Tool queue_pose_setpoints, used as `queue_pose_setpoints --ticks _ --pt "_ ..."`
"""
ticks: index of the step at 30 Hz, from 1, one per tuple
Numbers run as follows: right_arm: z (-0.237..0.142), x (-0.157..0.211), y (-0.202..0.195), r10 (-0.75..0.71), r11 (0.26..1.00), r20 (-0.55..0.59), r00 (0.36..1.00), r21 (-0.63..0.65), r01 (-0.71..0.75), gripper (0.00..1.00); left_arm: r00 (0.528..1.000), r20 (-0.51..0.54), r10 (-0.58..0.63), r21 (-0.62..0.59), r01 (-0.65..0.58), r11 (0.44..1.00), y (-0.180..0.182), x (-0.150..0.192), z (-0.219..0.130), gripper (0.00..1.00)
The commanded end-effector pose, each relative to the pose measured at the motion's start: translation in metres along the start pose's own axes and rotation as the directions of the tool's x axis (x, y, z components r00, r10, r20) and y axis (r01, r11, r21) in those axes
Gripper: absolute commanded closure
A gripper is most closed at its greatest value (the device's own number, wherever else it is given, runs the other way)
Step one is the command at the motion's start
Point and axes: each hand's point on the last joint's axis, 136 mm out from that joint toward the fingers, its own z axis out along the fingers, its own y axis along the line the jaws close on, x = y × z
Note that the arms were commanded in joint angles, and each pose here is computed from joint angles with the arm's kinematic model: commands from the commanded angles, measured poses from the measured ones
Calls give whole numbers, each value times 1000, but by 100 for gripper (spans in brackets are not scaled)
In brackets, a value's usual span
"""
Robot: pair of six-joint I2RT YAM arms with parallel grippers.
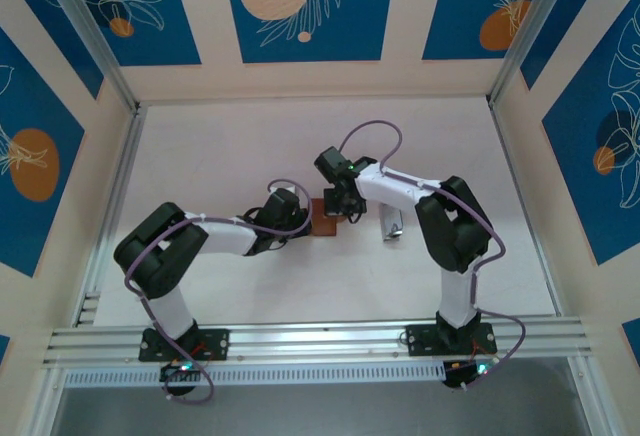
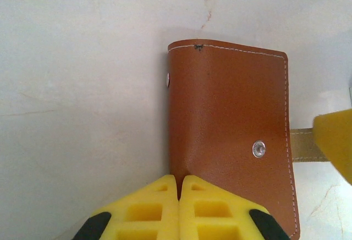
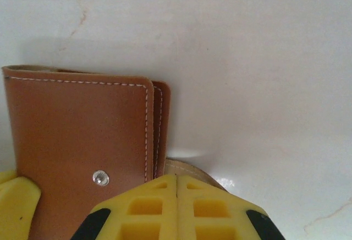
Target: Put the credit cards into the card holder
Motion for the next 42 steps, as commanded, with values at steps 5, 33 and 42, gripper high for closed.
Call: queue_pose_setpoints --ticks 5,33,42 --pt "24 14 -3 39 999 -81 996 -10 -40 100 989 -145 18 -209 -49 977 59 48 -5 94" --pt "-22 9 44 32 894 -77 996 -444 -63 100 985 -161 62 -134 -84 987 41 45 -7 81" --pt "-32 3 52 24 880 -75 997 -471 -57 100 986 -152 70 8 -70 998 12 41 -11 69"
